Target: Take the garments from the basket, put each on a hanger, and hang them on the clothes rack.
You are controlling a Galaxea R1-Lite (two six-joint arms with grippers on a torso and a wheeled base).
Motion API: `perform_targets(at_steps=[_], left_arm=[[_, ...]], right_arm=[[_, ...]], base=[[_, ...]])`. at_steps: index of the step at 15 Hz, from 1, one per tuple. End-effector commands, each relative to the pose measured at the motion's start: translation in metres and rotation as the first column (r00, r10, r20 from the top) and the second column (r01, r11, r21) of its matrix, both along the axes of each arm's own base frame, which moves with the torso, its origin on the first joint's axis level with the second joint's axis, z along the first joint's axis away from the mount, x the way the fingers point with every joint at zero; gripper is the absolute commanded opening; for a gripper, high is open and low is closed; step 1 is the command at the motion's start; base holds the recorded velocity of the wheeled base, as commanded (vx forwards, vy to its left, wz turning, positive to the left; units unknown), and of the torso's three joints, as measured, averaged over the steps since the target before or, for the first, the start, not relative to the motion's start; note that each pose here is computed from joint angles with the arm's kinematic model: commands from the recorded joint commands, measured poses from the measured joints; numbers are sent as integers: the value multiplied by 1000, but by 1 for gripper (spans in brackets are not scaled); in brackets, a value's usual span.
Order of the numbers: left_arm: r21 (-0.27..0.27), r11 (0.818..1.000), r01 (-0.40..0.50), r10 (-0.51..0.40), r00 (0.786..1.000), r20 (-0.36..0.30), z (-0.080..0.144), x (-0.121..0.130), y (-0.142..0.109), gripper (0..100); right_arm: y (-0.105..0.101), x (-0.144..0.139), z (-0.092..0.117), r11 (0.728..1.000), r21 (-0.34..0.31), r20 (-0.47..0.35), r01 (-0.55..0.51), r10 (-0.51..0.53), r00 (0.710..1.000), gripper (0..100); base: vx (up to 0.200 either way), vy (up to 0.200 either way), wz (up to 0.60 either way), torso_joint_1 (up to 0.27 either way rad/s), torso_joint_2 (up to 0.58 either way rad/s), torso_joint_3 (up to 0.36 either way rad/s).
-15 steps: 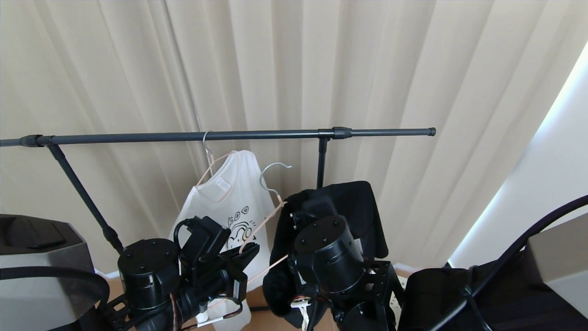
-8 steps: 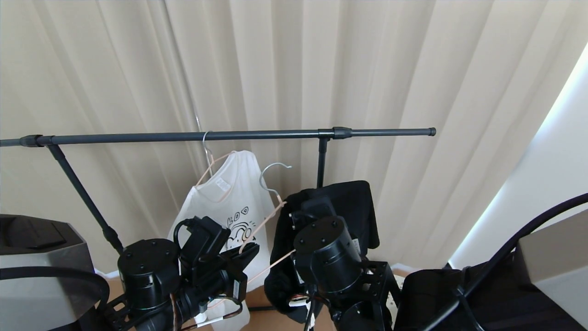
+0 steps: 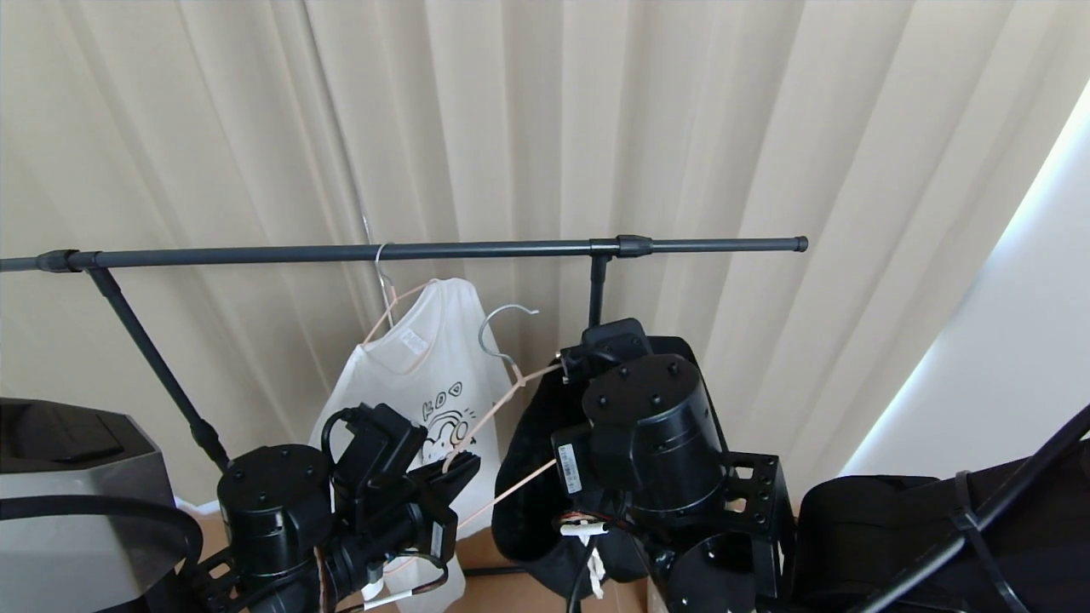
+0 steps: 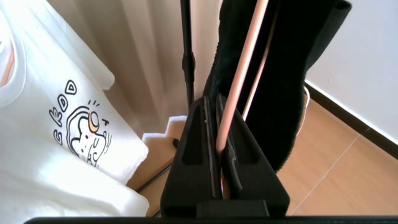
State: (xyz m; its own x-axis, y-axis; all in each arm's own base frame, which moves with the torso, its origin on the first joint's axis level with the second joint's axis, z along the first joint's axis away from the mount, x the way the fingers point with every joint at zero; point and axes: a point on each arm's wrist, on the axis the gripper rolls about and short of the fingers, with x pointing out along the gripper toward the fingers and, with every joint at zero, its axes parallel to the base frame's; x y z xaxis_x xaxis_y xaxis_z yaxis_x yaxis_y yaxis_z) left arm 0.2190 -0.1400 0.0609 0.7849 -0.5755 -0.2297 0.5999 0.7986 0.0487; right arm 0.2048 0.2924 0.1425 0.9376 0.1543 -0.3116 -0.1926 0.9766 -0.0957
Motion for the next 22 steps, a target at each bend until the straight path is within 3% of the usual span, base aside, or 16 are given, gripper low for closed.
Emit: perform_targets(at_steps=[1, 10, 18, 19, 22], left_arm=[[4, 1000, 3, -3, 1000, -4, -1, -1, 0, 0], [13, 1000, 13, -13, 1000, -14, -3, -4, 0, 0], [4, 1000, 11, -11, 1000, -11, -2, -3, -1, 0], [3, 1000, 11, -11, 1000, -10, -1, -3, -1, 0], [-1, 1000, 12, -12, 1000, -11, -1, -4, -1, 0]], right_arm=[[1, -2, 9, 1000, 17, 18, -8, 8, 1000, 0], [29, -36, 5, 991, -18, 16, -135, 135, 991, 0], [27, -40, -7, 988, -47, -6, -144, 144, 990, 0], [27, -40, -7, 988, -48, -6, -144, 144, 990, 100], [16, -42, -1, 989, -46, -6, -139, 139, 990, 100]], base=[[0, 0, 0, 0, 0, 0], [0, 0, 0, 0, 0, 0], [0, 0, 0, 0, 0, 0], [0, 0, 0, 0, 0, 0], [0, 0, 0, 0, 0, 0]])
